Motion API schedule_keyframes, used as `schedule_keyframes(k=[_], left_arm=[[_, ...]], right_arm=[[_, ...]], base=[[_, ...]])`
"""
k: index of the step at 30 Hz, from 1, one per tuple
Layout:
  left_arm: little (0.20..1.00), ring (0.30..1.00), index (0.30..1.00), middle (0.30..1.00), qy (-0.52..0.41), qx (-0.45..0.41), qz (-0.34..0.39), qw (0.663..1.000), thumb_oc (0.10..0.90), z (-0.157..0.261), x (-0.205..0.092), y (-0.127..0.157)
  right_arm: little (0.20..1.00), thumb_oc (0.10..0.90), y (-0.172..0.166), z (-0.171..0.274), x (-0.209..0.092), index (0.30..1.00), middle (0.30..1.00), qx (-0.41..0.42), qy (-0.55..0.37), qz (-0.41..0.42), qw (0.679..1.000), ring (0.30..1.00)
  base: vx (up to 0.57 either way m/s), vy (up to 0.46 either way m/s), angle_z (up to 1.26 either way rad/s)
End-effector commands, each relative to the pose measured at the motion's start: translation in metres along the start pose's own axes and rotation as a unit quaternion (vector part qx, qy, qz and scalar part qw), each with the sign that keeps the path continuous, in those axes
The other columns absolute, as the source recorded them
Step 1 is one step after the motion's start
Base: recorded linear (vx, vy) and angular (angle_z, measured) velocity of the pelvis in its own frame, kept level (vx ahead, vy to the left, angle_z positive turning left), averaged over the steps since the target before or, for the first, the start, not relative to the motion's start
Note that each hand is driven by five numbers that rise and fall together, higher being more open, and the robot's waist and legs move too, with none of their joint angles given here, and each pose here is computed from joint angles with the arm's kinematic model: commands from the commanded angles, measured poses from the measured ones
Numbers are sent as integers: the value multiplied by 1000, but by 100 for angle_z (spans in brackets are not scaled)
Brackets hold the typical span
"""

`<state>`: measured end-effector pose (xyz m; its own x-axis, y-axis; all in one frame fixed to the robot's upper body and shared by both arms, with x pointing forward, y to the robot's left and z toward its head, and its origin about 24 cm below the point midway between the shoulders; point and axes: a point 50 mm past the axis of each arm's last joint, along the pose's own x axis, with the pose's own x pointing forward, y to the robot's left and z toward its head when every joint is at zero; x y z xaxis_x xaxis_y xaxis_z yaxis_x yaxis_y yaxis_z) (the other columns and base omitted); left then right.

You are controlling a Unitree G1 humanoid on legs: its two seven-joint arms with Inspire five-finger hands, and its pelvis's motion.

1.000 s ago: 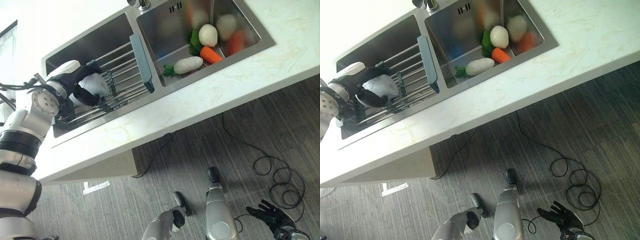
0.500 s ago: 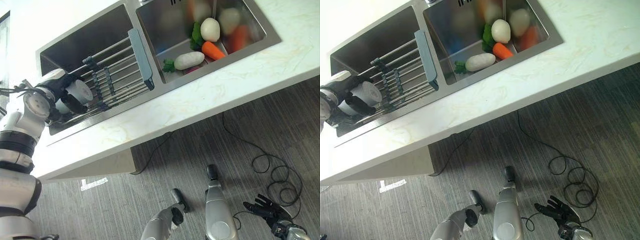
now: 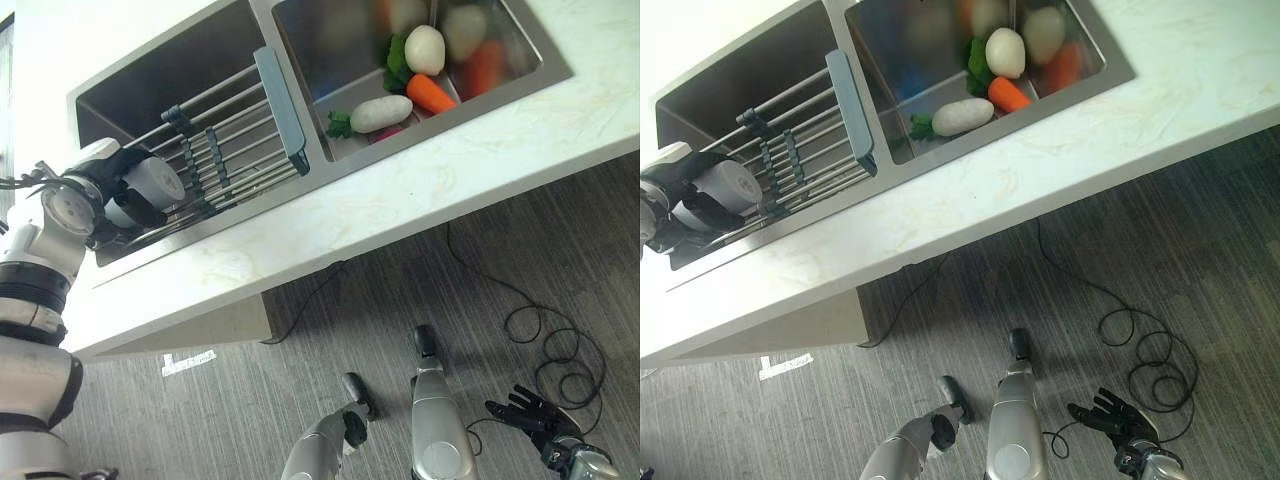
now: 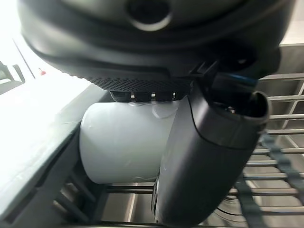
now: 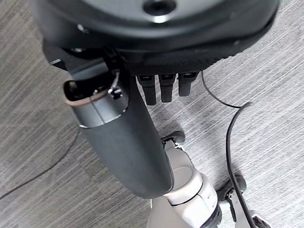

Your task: Place the dishes in the dishwasher.

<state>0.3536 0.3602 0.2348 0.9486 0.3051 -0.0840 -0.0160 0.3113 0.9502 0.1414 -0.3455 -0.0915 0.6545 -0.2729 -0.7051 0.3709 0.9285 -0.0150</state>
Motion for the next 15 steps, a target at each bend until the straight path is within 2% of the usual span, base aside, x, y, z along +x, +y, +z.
schedule_keyframes(k=[1,15], left_arm=[[900,900,900,900,159,13,82,984,800,-68,-27,48],[900,900,900,900,191,18,68,979,800,-84,-30,39]], right_arm=[[900,800,-5,-5,-6,900,900,-9,-3,0,1000,900],[900,800,3,2,-2,900,900,-5,-12,6,1000,900]], base=[[-41,5,5],[-32,8,3]])
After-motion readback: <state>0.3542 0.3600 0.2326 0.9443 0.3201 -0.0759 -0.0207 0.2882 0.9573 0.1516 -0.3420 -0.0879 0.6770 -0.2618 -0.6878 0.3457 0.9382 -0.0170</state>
